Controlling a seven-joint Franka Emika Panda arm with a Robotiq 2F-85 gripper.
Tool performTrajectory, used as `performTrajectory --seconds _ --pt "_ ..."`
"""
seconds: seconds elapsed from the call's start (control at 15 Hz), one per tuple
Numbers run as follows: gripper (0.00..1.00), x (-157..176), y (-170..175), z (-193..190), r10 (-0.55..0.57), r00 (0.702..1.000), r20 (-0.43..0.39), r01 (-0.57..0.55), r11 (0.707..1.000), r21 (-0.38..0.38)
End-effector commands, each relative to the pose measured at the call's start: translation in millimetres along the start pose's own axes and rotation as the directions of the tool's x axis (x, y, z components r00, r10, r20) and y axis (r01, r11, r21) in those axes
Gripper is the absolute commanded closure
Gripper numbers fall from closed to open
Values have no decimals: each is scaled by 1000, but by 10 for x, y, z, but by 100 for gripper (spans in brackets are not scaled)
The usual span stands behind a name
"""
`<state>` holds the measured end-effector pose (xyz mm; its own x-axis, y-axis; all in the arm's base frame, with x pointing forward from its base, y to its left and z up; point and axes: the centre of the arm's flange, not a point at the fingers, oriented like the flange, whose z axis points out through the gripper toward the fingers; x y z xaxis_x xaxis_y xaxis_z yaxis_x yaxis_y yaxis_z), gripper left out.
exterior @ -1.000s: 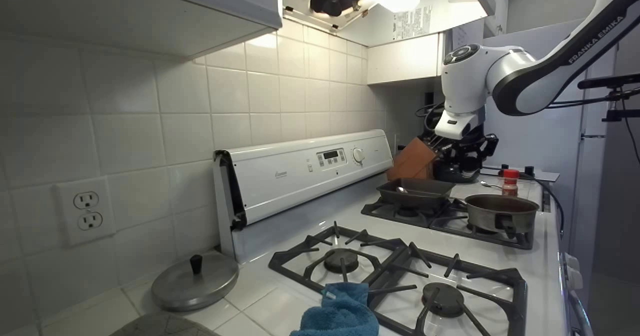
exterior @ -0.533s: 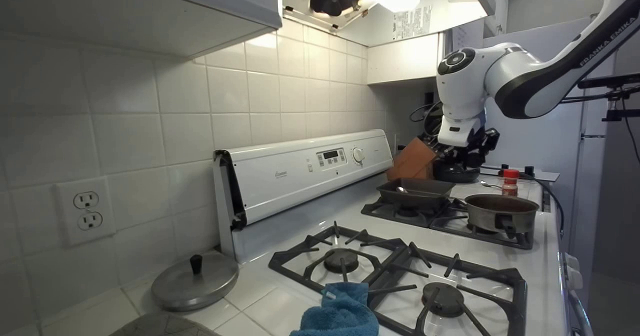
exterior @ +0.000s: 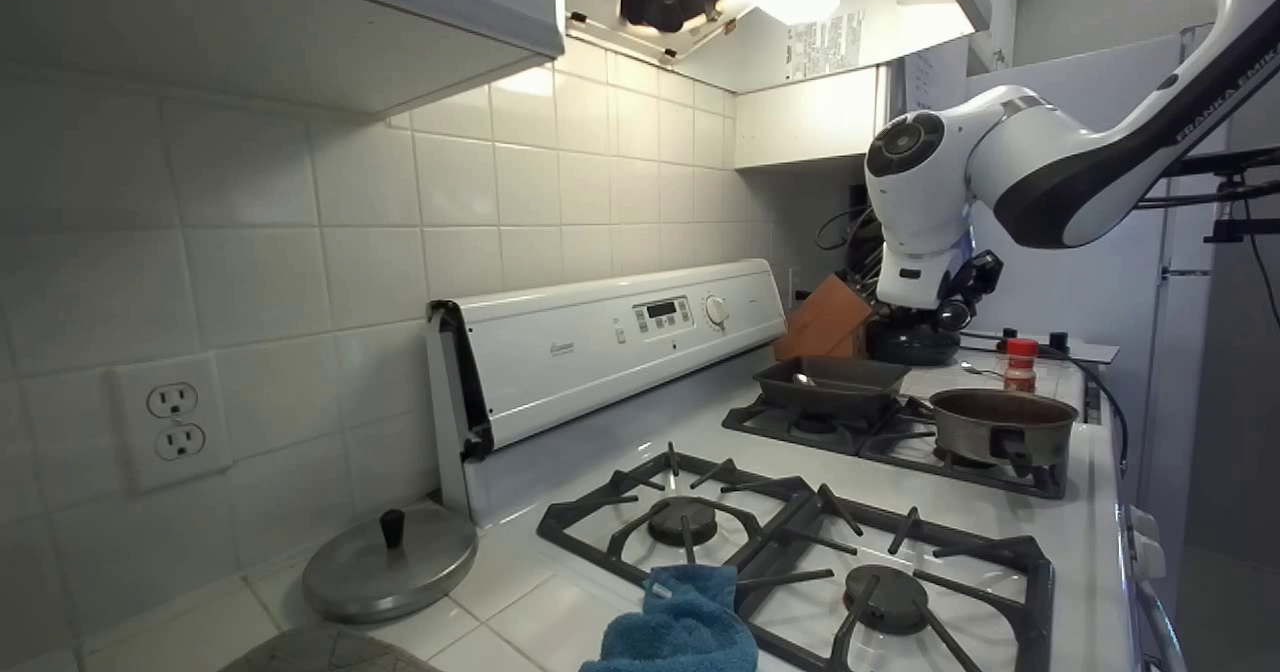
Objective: Pour the contents in the jar into the pot
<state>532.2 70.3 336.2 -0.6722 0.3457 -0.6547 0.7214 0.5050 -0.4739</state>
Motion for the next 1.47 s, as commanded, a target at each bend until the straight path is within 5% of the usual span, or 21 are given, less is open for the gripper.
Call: performTrajectory --seconds 0.0,0.47,0.87,0.93,1.2,1.27,1.4 --pt "75 18 59 -9 51 997 55 -52 998 30" --pt "75 47 61 -89 117 982 148 -119 993 3" --pt "75 177 -54 -258 116 988 99 -119 993 23" --pt "50 108 57 -138 106 989 106 -109 994 20" --pt "50 138 67 -192 103 989 106 -105 994 12" --pt "75 139 67 -192 103 989 106 -105 994 12" --pt "75 176 98 -201 88 990 110 -91 996 24"
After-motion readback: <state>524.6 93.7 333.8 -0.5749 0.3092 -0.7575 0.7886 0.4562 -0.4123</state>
